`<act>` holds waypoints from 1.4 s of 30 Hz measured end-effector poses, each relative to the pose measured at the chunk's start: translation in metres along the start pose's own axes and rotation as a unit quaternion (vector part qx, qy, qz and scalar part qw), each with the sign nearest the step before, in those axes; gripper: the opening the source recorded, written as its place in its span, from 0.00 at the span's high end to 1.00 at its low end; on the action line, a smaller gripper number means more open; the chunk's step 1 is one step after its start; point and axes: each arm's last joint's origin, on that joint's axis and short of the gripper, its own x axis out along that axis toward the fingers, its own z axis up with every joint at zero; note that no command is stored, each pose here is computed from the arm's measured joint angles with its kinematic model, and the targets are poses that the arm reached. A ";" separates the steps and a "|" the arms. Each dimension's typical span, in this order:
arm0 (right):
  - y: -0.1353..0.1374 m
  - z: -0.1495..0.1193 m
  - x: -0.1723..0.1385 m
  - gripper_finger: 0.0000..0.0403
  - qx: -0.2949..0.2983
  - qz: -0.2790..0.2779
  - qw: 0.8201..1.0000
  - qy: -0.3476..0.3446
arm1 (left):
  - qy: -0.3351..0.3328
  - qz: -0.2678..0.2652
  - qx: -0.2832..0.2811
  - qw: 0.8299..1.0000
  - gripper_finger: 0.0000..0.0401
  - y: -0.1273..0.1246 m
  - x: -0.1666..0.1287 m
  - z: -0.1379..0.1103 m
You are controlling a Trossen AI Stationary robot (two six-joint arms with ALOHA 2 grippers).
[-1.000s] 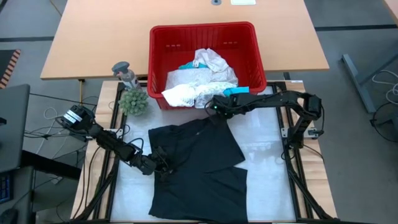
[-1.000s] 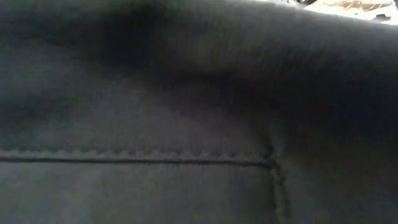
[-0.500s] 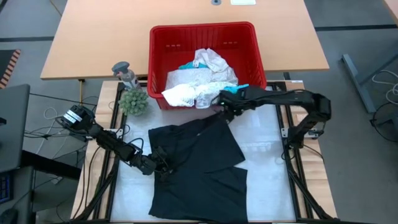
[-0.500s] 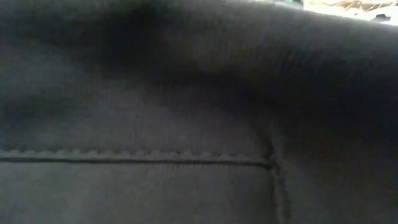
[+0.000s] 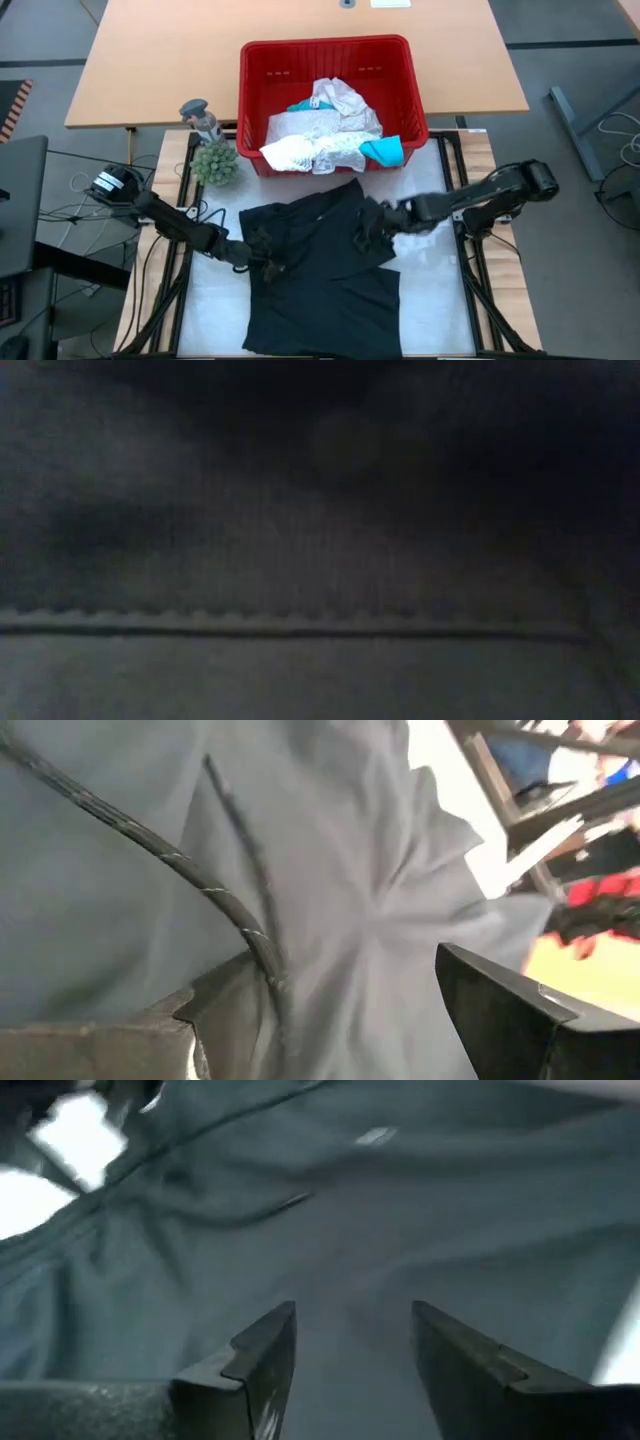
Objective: Fold Laundry from Bin
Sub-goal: Fold the black shorts
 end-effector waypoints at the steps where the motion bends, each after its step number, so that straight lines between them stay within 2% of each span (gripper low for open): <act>1: 0.003 -0.007 0.007 0.47 -0.002 0.003 1.000 0.005 | -0.010 -0.010 -0.006 1.000 0.32 -0.003 -0.003 0.005; 4: 0.011 -0.027 0.025 0.49 -0.019 -0.009 0.999 0.032 | -0.046 -0.021 -0.010 0.999 0.32 -0.008 -0.012 0.022; 8: 0.013 -0.046 0.039 0.50 -0.021 -0.030 0.998 0.059 | -0.074 0.033 0.026 0.996 0.32 0.001 -0.021 0.039; 12: 0.015 -0.057 0.044 0.50 -0.033 -0.042 0.996 0.072 | -0.040 0.065 0.145 0.987 0.32 0.011 -0.021 0.046; 14: 0.015 -0.061 0.046 0.50 -0.037 -0.047 0.995 0.079 | -0.033 0.097 0.206 0.973 0.32 0.018 -0.021 0.049; 19: 0.016 -0.063 0.047 0.50 -0.033 -0.047 0.995 0.081 | -0.052 0.148 0.292 0.944 0.32 0.025 -0.019 0.070; 24: 0.015 -0.064 0.046 0.50 -0.036 -0.053 0.994 0.086 | -0.020 0.214 0.386 0.897 0.32 0.031 -0.017 0.091; 29: 0.015 -0.066 0.046 0.50 -0.040 -0.057 0.994 0.090 | 0.054 0.197 0.382 0.901 0.32 0.051 -0.006 0.097; 35: 0.015 -0.067 0.045 0.50 -0.040 -0.058 0.993 0.092 | 0.088 0.233 0.373 0.894 0.32 0.072 0.004 0.098; 38: 0.015 -0.067 0.045 0.50 -0.040 -0.058 0.993 0.091 | 0.096 0.246 0.364 0.893 0.38 0.078 0.007 0.098; 42: 0.015 -0.067 0.045 0.50 -0.040 -0.058 0.993 0.092 | 0.093 0.253 0.362 0.893 0.49 0.079 0.006 0.100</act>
